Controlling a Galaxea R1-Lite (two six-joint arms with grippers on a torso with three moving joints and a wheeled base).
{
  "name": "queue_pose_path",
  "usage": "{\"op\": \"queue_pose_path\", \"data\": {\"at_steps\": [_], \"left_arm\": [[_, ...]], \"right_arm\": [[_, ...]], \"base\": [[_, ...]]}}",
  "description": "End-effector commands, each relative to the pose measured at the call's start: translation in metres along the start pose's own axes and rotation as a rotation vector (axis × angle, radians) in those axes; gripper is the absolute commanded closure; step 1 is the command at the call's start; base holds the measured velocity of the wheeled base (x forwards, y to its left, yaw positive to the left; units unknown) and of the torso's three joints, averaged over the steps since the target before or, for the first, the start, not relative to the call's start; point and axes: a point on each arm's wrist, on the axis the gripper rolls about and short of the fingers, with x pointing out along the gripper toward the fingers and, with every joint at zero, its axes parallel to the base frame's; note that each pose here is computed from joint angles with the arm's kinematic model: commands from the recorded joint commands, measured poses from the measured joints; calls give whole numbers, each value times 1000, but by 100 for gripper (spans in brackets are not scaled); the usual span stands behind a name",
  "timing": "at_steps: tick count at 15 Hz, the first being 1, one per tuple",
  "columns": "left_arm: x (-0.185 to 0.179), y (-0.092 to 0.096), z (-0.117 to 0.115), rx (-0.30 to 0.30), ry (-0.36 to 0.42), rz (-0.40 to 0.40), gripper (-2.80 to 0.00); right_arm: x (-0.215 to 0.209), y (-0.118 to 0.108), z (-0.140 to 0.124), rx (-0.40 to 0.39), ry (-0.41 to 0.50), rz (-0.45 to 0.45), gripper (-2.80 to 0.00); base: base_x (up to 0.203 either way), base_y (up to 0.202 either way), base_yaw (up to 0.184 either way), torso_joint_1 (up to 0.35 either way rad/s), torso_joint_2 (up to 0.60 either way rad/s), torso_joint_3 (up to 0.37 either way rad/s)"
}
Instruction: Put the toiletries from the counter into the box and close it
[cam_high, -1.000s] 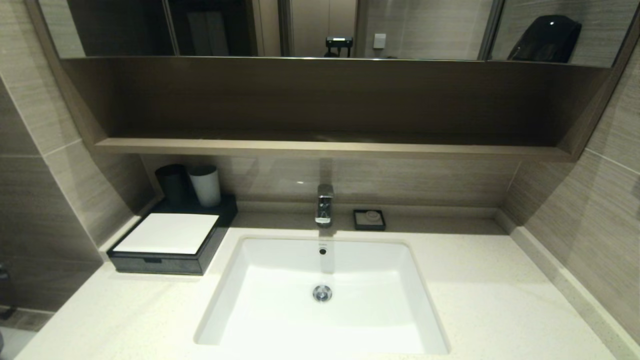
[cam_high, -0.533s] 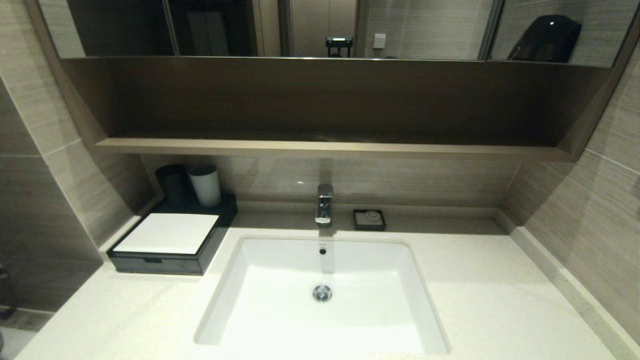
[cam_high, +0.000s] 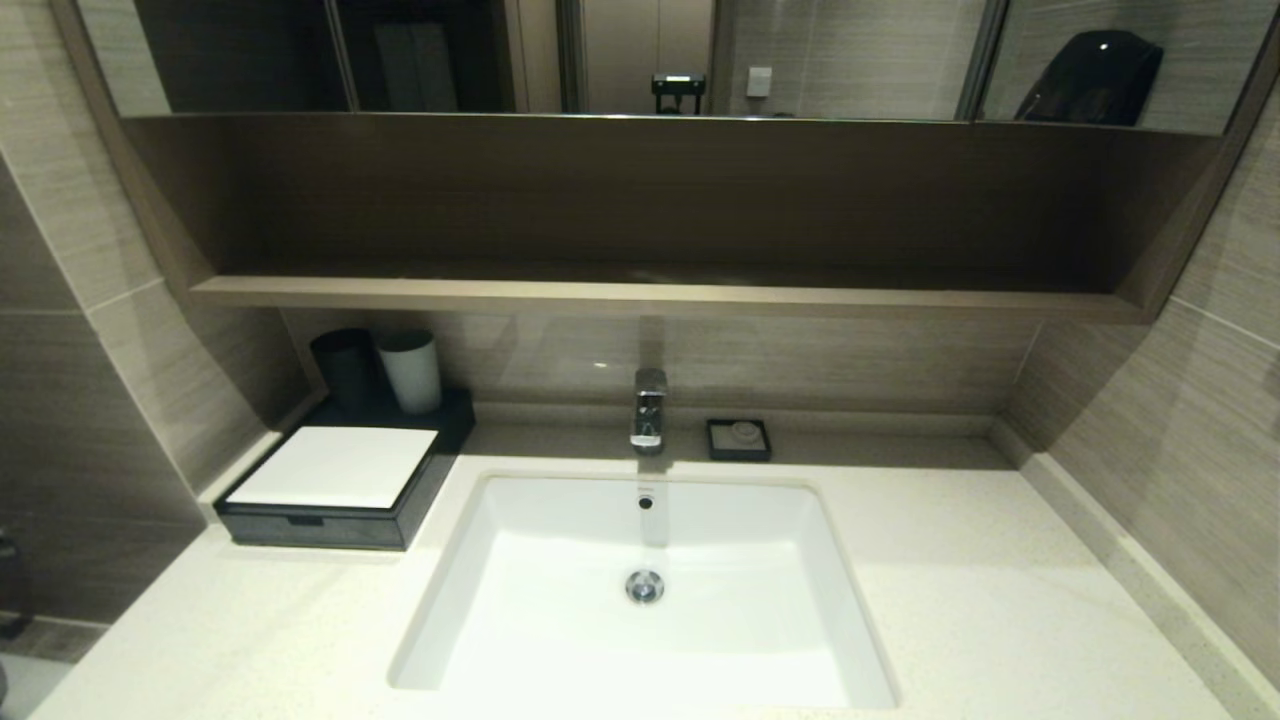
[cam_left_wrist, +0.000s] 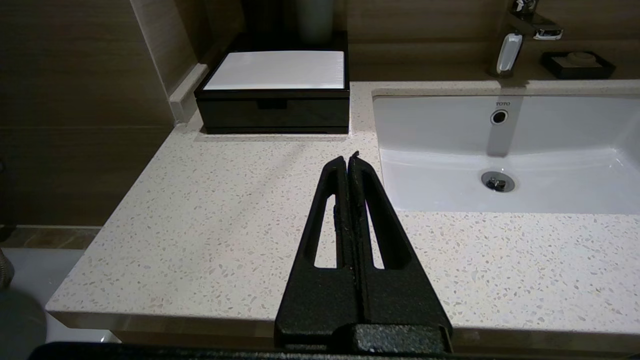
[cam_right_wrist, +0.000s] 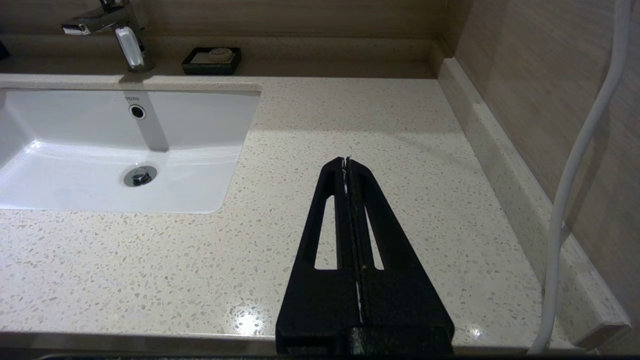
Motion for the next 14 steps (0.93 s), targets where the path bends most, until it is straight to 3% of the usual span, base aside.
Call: {"op": "queue_pose_path", "data": {"at_steps": [1, 14], "left_arm": [[0, 0, 0, 1, -1, 1, 0], [0, 0, 0, 1, 0, 0, 0]], "right_arm": [[0, 0, 0, -2, 0, 0, 0], [0, 0, 0, 0, 0, 0, 0]], "base": [[0, 0, 0, 0, 0, 0], [0, 0, 0, 0, 0, 0]]}}
